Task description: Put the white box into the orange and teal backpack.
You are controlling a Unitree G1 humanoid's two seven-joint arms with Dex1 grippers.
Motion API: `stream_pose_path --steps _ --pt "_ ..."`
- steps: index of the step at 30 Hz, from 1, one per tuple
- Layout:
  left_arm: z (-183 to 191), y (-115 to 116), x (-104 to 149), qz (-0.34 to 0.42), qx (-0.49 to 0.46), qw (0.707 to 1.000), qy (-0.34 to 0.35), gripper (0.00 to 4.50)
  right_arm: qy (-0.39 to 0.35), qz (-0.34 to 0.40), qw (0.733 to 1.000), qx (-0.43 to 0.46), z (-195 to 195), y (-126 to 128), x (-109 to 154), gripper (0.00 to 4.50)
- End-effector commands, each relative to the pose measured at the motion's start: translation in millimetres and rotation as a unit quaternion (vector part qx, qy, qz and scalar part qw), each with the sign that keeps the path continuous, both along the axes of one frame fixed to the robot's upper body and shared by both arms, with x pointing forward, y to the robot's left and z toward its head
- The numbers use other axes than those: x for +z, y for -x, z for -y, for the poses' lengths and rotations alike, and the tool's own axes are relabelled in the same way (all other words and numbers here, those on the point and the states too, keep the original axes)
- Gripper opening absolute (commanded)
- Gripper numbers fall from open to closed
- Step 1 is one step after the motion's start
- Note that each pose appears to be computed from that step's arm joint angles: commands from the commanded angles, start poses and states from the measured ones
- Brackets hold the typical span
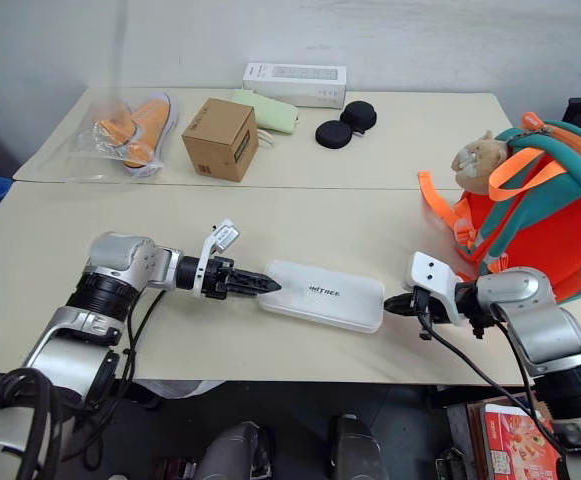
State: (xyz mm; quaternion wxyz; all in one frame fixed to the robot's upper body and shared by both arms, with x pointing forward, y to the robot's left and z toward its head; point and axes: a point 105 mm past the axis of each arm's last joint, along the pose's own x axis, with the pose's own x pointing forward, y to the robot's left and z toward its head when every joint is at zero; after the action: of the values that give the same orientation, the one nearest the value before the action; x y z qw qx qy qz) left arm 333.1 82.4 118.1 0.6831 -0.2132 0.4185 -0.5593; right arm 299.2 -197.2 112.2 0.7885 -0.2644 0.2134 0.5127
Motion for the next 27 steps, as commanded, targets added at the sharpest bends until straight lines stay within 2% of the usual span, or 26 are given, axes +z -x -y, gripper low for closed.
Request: stream_pose_path --steps 1,3,6,13,14,15,21,24,27 --pt "16 3 0 -0.007 -0.028 1.0 0.007 4.47 -0.006 0.012 1.0 0.013 -8 1 4 0.0" --pt "20 2 5 -0.007 -0.034 0.999 0.017 4.47 -0.007 0.012 1.0 0.012 -8 2 3 0.0" --pt "19 0 14 -0.005 -0.031 0.999 0.037 3.9 -0.007 0.011 1.0 0.01 -6 3 1 0.0" --pt "17 -1 24 -0.018 -0.024 0.997 0.074 1.73 -0.022 0.02 1.0 0.001 -9 4 0 0.0" --pt "17 0 26 -0.018 -0.025 0.996 0.082 1.54 -0.025 0.027 0.999 -0.001 -10 3 0 0.0" --pt "17 1 30 -0.017 -0.028 0.995 0.094 1.42 -0.028 0.036 0.999 -0.007 -10 2 2 0.0" --pt "0 21 63 -0.008 -0.053 0.981 0.186 1.42 -0.066 0.054 0.994 -0.063 -3 10 14 0.0" --pt "-19 22 83 0.026 -0.016 0.974 0.225 1.42 -0.135 0.044 0.981 -0.133 17 28 37 0.47" --pt "-37 23 101 0.06 0.025 0.965 0.252 1.42 -0.179 0.048 0.963 -0.198 39 45 57 1.42"
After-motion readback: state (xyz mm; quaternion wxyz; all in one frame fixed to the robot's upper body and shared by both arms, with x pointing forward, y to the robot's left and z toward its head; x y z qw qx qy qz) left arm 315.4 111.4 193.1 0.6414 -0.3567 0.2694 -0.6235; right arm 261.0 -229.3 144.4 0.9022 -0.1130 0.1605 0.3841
